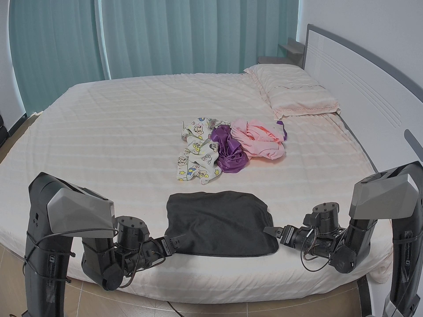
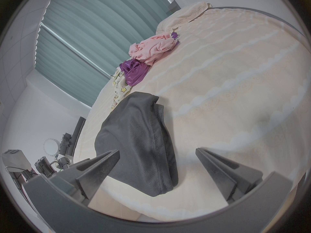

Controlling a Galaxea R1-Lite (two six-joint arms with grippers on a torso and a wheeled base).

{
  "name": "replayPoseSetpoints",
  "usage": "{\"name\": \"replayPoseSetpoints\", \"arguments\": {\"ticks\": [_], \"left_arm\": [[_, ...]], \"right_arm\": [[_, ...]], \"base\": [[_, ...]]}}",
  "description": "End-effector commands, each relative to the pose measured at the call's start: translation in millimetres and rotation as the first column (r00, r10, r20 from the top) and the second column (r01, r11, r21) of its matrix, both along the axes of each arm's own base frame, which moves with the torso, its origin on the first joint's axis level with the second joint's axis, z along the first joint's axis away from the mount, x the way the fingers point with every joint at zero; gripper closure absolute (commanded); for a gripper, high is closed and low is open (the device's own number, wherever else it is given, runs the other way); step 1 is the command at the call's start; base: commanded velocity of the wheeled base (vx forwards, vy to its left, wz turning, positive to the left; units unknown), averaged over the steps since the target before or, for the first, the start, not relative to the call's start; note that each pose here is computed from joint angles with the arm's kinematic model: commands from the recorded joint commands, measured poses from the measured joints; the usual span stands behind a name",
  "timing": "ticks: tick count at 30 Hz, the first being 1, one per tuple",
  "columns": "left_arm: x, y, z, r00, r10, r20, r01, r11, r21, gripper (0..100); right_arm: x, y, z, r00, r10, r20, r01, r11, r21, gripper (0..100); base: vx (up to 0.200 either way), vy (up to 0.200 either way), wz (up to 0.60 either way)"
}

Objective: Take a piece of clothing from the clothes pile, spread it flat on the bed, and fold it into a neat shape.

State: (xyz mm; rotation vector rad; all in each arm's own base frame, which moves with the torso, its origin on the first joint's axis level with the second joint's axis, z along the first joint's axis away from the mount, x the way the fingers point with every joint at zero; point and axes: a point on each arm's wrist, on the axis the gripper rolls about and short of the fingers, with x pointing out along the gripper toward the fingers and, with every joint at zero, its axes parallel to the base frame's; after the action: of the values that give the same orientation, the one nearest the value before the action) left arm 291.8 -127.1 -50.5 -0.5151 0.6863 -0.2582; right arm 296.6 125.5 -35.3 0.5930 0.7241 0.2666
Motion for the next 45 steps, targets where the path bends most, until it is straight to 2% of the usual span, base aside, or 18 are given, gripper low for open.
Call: {"name": "replayPoseSetpoints", "arguments": {"ticks": [1,10,11,17,21,29,30,38,45], "left_arm": [[2,-2,-10,1.000,-0.003,-0.010,0.003,1.000,0.013,0],[11,-5,-13,1.000,0.001,0.014,-0.001,1.000,0.010,0],[11,-5,-13,1.000,0.002,0.014,-0.002,1.000,0.009,100],[2,-3,-12,1.000,-0.002,-0.011,0.002,1.000,0.022,100],[-12,-2,-2,0.999,-0.029,-0.017,0.029,0.999,0.040,100],[-12,-2,-2,0.999,-0.032,-0.016,0.032,0.998,0.045,100],[-12,-2,-2,0.999,-0.032,-0.016,0.032,0.998,0.045,100],[-14,-1,3,0.999,-0.032,-0.019,0.033,0.998,0.047,100],[-20,1,9,0.997,-0.038,-0.074,0.043,0.996,0.077,100]], "right_arm": [[0,1,-11,1.000,0.004,-0.018,-0.005,1.000,-0.010,0],[2,5,-13,1.000,0.015,-0.007,-0.015,1.000,-0.014,0],[2,5,-13,1.000,0.015,-0.007,-0.015,1.000,-0.014,0],[2,5,-16,1.000,0.013,-0.012,-0.014,1.000,-0.019,0],[1,5,-20,0.999,0.035,-0.014,-0.036,0.998,-0.043,0],[8,16,-30,0.998,0.063,0.000,-0.063,0.997,-0.049,0],[7,17,-32,0.998,0.067,-0.005,-0.067,0.996,-0.052,100],[-9,10,-23,0.997,0.069,-0.035,-0.071,0.995,-0.063,100],[-17,7,-20,0.995,0.083,-0.046,-0.086,0.994,-0.070,100]], "base": [[0.000,0.000,0.00],[0.000,0.000,0.00],[0.000,0.000,0.00],[0.000,0.000,0.00],[0.000,0.000,0.00],[0.000,0.000,0.00],[0.000,0.000,0.00],[0.000,0.000,0.00],[0.000,0.000,0.00]]}}
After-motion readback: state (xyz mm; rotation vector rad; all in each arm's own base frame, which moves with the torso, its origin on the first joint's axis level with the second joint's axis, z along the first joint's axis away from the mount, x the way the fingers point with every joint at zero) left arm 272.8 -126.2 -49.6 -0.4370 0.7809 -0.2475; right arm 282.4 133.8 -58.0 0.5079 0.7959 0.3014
